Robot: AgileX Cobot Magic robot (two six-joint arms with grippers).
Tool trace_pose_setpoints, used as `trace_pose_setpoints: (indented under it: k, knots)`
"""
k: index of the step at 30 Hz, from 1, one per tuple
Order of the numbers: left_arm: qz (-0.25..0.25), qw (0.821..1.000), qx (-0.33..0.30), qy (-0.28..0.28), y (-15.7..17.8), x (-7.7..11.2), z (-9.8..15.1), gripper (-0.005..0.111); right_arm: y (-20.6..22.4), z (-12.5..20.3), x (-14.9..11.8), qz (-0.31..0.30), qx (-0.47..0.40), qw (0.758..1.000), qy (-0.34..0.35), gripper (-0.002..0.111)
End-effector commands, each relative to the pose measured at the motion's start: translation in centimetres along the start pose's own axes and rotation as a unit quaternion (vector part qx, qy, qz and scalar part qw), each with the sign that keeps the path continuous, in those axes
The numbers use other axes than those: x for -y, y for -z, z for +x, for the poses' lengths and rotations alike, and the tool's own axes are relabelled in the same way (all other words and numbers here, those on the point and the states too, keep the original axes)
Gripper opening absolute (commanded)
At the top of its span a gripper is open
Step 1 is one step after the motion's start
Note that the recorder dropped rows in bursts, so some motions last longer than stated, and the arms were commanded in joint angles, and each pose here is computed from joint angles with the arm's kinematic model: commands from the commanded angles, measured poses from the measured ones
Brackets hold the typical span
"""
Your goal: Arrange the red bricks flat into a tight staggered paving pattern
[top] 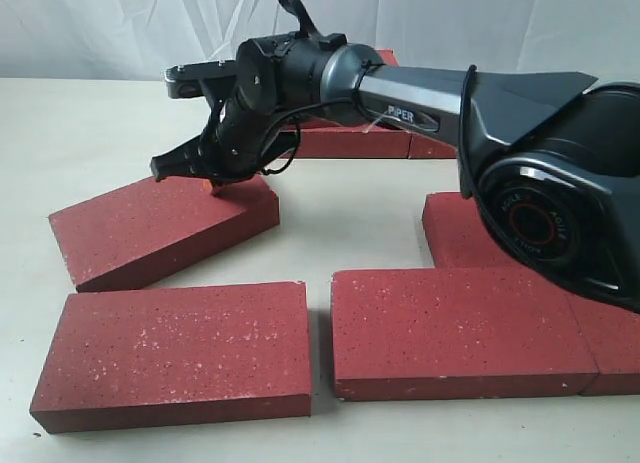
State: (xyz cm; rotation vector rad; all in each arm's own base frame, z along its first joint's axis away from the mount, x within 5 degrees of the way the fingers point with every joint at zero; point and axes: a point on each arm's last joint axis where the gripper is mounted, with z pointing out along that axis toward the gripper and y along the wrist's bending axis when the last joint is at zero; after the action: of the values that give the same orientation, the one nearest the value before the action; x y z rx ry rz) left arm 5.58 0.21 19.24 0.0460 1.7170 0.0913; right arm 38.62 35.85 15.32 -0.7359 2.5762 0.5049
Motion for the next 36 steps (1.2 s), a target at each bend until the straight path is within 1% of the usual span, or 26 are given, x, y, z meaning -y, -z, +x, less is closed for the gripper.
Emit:
trace_pose_setpoints:
  k: [1, 11, 14, 17, 19, 28, 36]
  knots:
    - [0.0, 1.0, 0.006, 0.002, 0.0, 0.0, -0.1, 0.0, -0.4, 0.5, 1.0, 0.03, -0.027, 0.999, 0.014, -0.001]
    - [0.0, 1.0, 0.005, 0.002, 0.0, 0.0, -0.1, 0.0, 0.4, 1.5, 4.2, 0.066, -0.109, 0.991, -0.047, -0.001]
    - [0.0, 1.0, 0.005, 0.002, 0.0, 0.0, -0.1, 0.0, 0.6, 1.9, 5.2, 0.092, -0.129, 0.984, -0.079, -0.001]
    - [0.0, 1.0, 0.005, 0.002, 0.0, 0.0, -0.1, 0.0, 0.9, 2.2, 6.1, 0.114, -0.15, 0.978, -0.092, -0.001]
    - [0.0, 1.0, 0.005, 0.002, 0.0, 0.0, -0.1, 0.0, 1.1, 2.3, 6.6, 0.118, -0.161, 0.975, -0.099, -0.001]
    - [0.0, 1.0, 0.005, 0.002, 0.0, 0.0, -0.1, 0.0, 2.5, 2.3, 9.4, 0.143, -0.174, 0.963, -0.151, -0.001]
    - [0.0, 1.0, 0.005, 0.002, 0.0, 0.0, -0.1, 0.0, 3.8, 2.3, 12.2, 0.165, -0.183, 0.953, -0.175, -0.001]
